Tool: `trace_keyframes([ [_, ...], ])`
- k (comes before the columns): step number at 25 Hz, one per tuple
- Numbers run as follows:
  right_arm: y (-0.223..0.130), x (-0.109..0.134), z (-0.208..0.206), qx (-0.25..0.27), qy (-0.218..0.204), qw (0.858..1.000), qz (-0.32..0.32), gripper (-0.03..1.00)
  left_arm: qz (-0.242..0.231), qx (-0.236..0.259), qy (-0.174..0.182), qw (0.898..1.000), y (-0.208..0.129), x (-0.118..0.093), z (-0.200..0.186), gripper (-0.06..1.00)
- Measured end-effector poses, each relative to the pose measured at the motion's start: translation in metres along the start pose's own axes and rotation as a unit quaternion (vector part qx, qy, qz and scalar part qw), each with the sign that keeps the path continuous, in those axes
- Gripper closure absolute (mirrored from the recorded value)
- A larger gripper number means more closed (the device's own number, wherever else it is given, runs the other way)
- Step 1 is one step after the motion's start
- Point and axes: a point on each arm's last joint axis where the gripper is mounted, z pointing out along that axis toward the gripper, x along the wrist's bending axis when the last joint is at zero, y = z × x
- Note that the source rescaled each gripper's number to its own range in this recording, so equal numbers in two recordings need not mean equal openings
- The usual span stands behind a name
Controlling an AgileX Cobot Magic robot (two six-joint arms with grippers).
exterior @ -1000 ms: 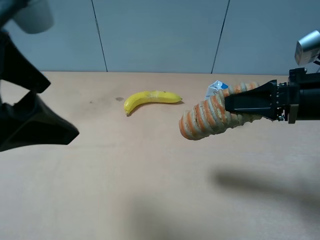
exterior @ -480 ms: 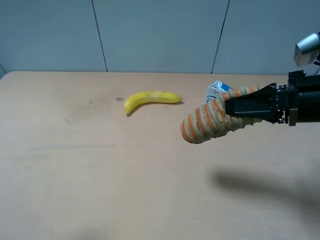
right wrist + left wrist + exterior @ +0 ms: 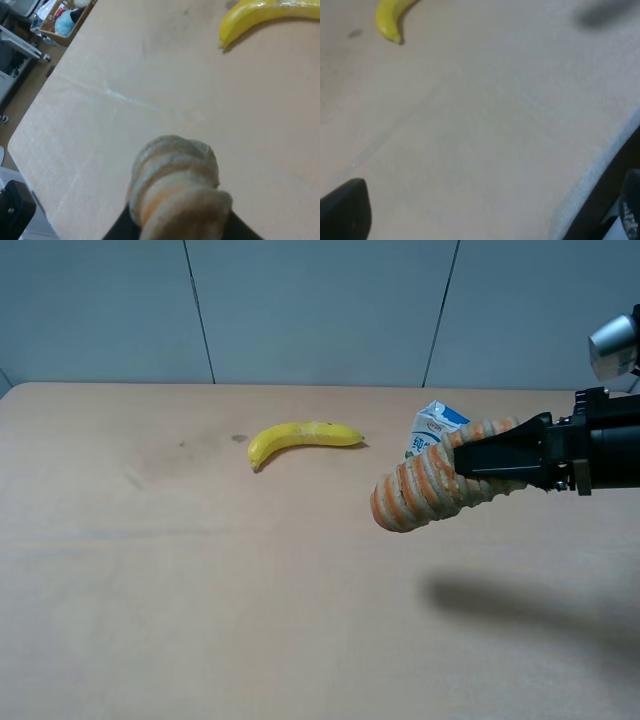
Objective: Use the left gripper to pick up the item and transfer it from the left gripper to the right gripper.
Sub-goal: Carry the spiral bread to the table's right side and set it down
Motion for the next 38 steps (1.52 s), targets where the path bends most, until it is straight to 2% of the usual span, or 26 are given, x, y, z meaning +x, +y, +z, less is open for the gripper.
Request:
trace_keyframes([
  [7,0.0,0.0,0.0,0.001,0.0,1.0,0.002,0.95,-0.025,0.002,-0.001,1.0,-0.011,-0.001,-0.003,-0.04],
  [13,0.0,0.0,0.0,0.001,0.0,1.0,0.002,0.95,-0.009,0.002,0.028,1.0,-0.011,0.005,-0.003,-0.04],
  [19,0.0,-0.001,0.0,0.0,-0.006,1.0,0.002,0.95,-0.009,0.002,0.034,0.999,-0.011,0.005,-0.003,-0.04],
  [21,0.0,-0.002,0.0,0.0,-0.01,1.0,0.007,0.95,-0.016,0.003,0.048,0.999,-0.011,0.005,-0.003,-0.04],
  [24,0.0,-0.003,0.0,0.001,-0.018,1.0,0.019,0.96,-0.038,0.006,0.092,0.995,-0.012,0.004,-0.004,-0.03],
  [29,-0.001,-0.008,0.0,0.003,-0.044,0.999,0.029,0.97,-0.089,0.012,0.196,0.977,-0.013,0.003,-0.006,-0.03],
  [33,-0.001,-0.012,-0.001,0.002,-0.068,0.997,0.039,0.97,-0.125,0.017,0.27,0.954,-0.013,0.002,-0.007,-0.03],
  [38,0.0,-0.016,-0.001,-0.006,-0.088,0.994,0.059,0.97,-0.161,0.022,0.343,0.925,-0.013,0.0,-0.008,-0.03],
])
